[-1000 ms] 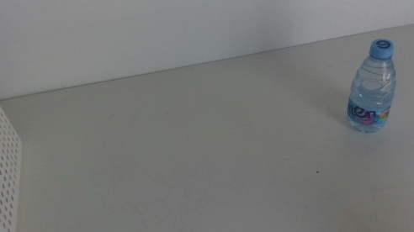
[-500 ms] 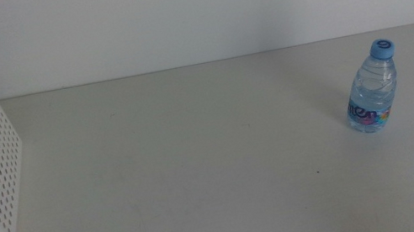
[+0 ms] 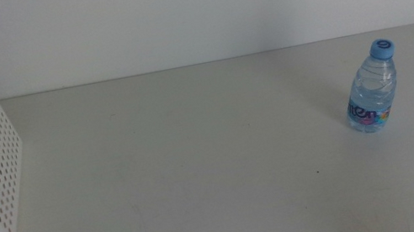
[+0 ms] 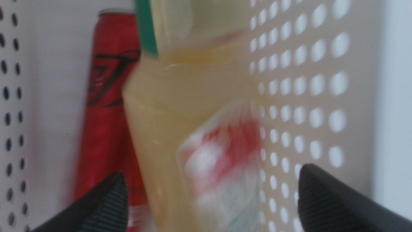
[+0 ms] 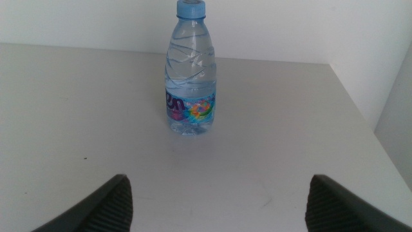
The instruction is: Use arms to grab the bottles and put them into the dustbin to the left of the table.
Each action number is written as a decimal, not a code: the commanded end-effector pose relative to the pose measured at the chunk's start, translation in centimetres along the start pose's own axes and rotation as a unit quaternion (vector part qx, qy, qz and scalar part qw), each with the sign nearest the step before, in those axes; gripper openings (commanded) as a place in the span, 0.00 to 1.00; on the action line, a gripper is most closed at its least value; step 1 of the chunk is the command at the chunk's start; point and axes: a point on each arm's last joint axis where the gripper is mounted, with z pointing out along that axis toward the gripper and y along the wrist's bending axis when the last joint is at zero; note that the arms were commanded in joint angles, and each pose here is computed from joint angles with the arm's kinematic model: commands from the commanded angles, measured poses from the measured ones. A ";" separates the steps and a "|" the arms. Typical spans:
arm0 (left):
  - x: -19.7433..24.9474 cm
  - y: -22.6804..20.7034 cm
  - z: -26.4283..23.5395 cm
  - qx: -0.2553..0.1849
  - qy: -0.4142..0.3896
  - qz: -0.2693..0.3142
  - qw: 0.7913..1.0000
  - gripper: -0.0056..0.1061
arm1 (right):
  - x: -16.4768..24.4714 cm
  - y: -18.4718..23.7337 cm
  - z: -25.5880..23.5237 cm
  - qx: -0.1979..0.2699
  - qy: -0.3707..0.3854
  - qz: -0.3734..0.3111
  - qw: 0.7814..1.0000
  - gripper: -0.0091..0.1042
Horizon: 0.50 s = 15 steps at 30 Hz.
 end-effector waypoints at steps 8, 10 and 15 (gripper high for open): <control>-0.1 -2.9 -8.0 0.019 -0.097 0.006 0.995 0.88 | -1.1 0.0 -0.3 0.003 -0.052 -0.010 0.999 0.72; 0.4 -3.6 -9.8 0.022 -0.107 0.013 0.994 0.88 | -1.1 0.0 -0.3 0.003 -0.052 -0.010 0.999 0.72; 2.8 -6.4 -14.8 0.037 -0.128 0.074 0.988 0.88 | -1.1 0.0 -0.3 0.003 -0.052 -0.010 0.999 0.72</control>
